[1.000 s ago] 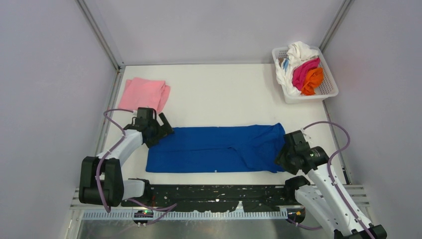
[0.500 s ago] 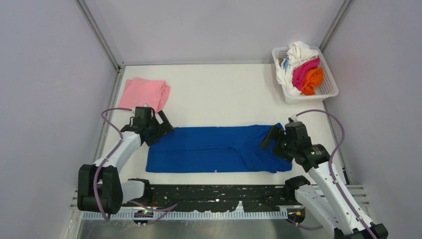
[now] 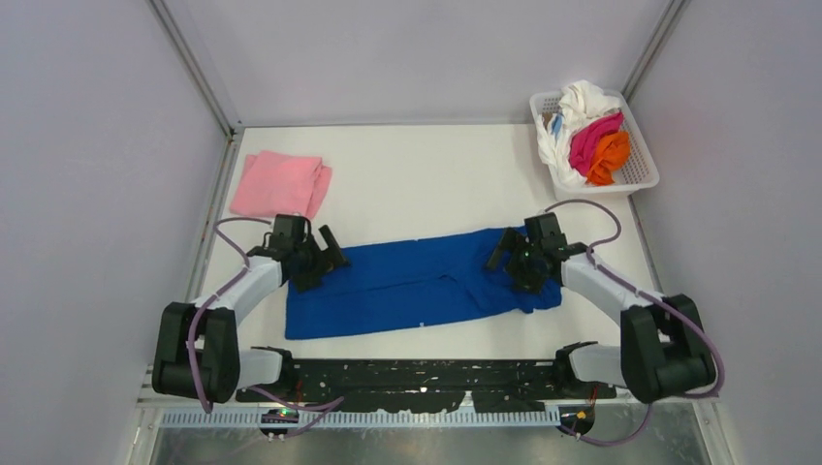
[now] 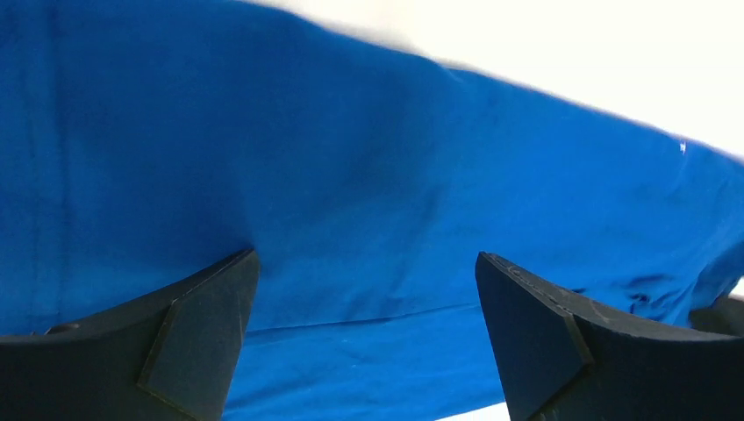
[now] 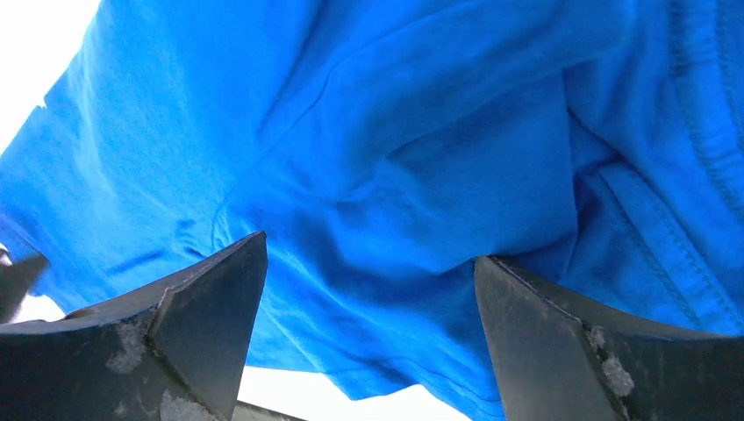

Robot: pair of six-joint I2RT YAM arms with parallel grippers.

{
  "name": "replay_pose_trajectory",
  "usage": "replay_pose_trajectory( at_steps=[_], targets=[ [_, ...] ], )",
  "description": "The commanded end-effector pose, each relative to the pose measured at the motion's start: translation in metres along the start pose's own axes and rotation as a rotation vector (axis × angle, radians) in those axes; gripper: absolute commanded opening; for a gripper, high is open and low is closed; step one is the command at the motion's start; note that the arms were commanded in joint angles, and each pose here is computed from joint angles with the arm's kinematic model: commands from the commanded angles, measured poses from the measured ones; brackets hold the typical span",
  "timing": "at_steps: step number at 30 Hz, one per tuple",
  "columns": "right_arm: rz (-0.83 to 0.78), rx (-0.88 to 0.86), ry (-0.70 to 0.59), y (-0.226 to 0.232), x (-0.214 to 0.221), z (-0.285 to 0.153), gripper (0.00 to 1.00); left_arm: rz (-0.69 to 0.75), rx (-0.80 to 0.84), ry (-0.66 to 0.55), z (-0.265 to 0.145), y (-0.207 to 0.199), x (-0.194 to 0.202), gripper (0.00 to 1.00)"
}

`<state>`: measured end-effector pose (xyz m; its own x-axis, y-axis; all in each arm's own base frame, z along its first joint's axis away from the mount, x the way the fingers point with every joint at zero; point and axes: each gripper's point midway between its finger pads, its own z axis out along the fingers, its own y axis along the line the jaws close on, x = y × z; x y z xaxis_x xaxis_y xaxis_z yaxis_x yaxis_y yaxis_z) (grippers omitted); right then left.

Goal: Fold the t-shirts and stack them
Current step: Rotate the tshirt 90 degrees

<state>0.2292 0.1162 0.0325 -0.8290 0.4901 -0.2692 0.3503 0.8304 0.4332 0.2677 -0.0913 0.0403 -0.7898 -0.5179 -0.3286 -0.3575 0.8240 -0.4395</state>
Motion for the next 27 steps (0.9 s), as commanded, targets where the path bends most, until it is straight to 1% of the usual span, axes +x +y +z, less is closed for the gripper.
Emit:
replay_pose_trajectory(
  at_steps=[1,2,3,4,5,6,7,8,9,10,11,12,13,14,15,16,17,18,19,20,21,22,23,24,25,26,27],
  targets=[
    [-0.015,-0.042,-0.16,0.029,-0.073,0.029,0.95,0.011,0.052,0.019,0.0,-0.01,0.016,1.0],
    [-0.015,-0.023,-0.14,0.027,-0.078,0.042,0.95,0.017,0.061,0.029,0.0,-0.013,0.024,1.0],
    [-0.025,-0.067,-0.167,0.045,-0.098,0.043,0.96,0.025,0.067,0.032,-0.001,-0.017,0.031,1.0],
    [-0.032,-0.072,-0.168,0.054,-0.113,0.054,0.95,0.033,0.072,0.038,-0.002,-0.019,0.039,1.0],
    [-0.038,-0.079,-0.165,0.06,-0.119,0.059,0.96,0.039,0.08,0.046,-0.002,-0.022,0.047,1.0],
    [-0.05,-0.053,-0.133,0.056,-0.121,0.077,0.96,0.044,0.087,0.047,-0.003,-0.026,0.054,1.0],
    [-0.067,-0.08,-0.146,0.076,-0.142,0.076,0.96,0.041,0.09,0.054,-0.004,-0.028,0.061,1.0],
    [-0.079,-0.098,-0.142,0.091,-0.158,0.089,0.95,0.044,0.105,0.058,-0.005,-0.032,0.068,1.0],
    [-0.088,-0.118,-0.116,0.099,-0.161,0.093,0.95,0.043,0.118,0.061,-0.005,-0.036,0.076,1.0],
    [-0.094,-0.14,-0.119,0.114,-0.176,0.104,0.95,0.04,0.133,0.062,-0.005,-0.04,0.082,1.0],
    [-0.088,-0.132,-0.075,0.111,-0.173,0.122,0.95,0.041,0.156,0.06,-0.006,-0.047,0.088,1.0],
    [-0.101,-0.171,-0.106,0.133,-0.194,0.119,0.96,0.037,0.172,0.064,-0.007,-0.052,0.095,1.0],
    [-0.101,-0.158,-0.06,0.132,-0.188,0.134,0.95,0.033,0.18,0.071,-0.007,-0.057,0.102,1.0],
    [-0.116,-0.193,-0.095,0.153,-0.207,0.131,0.95,0.029,0.186,0.074,-0.008,-0.061,0.108,1.0],
    [-0.115,-0.174,-0.06,0.152,-0.201,0.148,0.96,0.029,0.197,0.072,-0.009,-0.067,0.113,1.0],
    [-0.128,-0.209,-0.095,0.173,-0.219,0.144,0.95,0.03,0.207,0.066,-0.011,-0.073,0.117,1.0],
    [-0.124,-0.191,-0.046,0.171,-0.21,0.161,0.95,0.029,0.232,0.072,-0.014,-0.082,0.123,1.0],
    [-0.14,-0.244,-0.079,0.197,-0.228,0.153,0.95,0.047,0.253,0.05,-0.015,-0.091,0.125,1.0],
    [-0.133,-0.227,-0.038,0.197,-0.218,0.172,0.95,0.055,0.268,0.04,-0.016,-0.098,0.128,1.0],
    [-0.148,-0.277,-0.08,0.222,-0.235,0.164,0.95,0.064,0.286,0.033,-0.017,-0.106,0.13,1.0],
    [-0.14,-0.265,-0.046,0.223,-0.224,0.184,0.95,0.073,0.3,0.033,-0.017,-0.113,0.133,1.0],
    [-0.153,-0.321,-0.084,0.248,-0.239,0.174,0.95,0.081,0.312,0.035,-0.015,-0.119,0.137,1.0],
    [-0.142,-0.32,-0.055,0.248,-0.229,0.194,0.96,0.089,0.32,0.051,-0.013,-0.124,0.142,1.0],
    [-0.152,-0.373,-0.088,0.268,-0.238,0.189,0.96,0.095,0.34,0.065,-0.011,-0.133,0.145,1.0],
    [-0.136,-0.378,-0.076,0.271,-0.23,0.203,0.95,0.103,0.352,0.085,-0.01,-0.141,0.149,1.0],
    [-0.138,-0.418,-0.104,0.287,-0.231,0.202,0.95,0.121,0.366,0.103,-0.009,-0.148,0.155,1.0],
    [-0.132,-0.425,-0.106,0.289,-0.228,0.21,0.96,0.14,0.382,0.111,-0.01,-0.157,0.16,1.0]
  ],
)
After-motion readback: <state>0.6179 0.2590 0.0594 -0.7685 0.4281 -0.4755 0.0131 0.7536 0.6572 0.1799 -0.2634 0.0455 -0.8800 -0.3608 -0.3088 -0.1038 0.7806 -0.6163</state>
